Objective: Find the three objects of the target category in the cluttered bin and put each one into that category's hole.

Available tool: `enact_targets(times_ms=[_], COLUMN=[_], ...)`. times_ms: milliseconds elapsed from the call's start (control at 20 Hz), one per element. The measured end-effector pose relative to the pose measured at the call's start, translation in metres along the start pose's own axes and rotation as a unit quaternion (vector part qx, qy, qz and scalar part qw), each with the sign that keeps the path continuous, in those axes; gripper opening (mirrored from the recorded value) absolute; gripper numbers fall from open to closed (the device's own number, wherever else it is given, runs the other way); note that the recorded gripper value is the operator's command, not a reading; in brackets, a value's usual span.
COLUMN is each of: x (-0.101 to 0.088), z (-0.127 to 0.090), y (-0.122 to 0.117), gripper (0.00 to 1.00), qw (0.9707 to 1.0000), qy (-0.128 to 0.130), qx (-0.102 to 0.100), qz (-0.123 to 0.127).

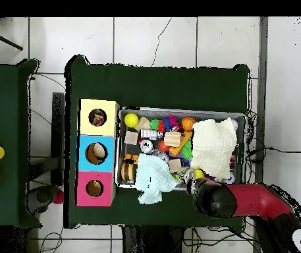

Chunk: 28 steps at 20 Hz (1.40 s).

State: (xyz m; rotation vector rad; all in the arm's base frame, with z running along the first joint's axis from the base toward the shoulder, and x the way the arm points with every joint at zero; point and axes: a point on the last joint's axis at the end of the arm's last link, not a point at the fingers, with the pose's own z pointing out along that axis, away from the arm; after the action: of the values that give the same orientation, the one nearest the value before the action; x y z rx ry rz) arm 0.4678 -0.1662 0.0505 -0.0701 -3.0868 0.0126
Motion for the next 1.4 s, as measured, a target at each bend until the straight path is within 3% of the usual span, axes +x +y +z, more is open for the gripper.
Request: enact_targets(times_ms=[250, 600, 1000, 1200, 1400], x=[-0.018, -0.038, -0.059, -0.068, -0.071], z=[-0.028, -0.034, -0.011, 0.010, 0.022], y=[-0.002, 0.001, 0.003, -0.006, -0.018], gripper=[1.00, 1.00, 1.00, 1.00, 1.00], qw=[0.9998, 0.9991, 0.9964, 0.9936, 0.9923], qy=[-0.011, -0.027, -0.039, -0.051, -0.060], qx=[0.017, 0.029, 0.046, 0.057, 0.062], qz=[-0.004, -0.019, -0.059, -0.083, -0.089])
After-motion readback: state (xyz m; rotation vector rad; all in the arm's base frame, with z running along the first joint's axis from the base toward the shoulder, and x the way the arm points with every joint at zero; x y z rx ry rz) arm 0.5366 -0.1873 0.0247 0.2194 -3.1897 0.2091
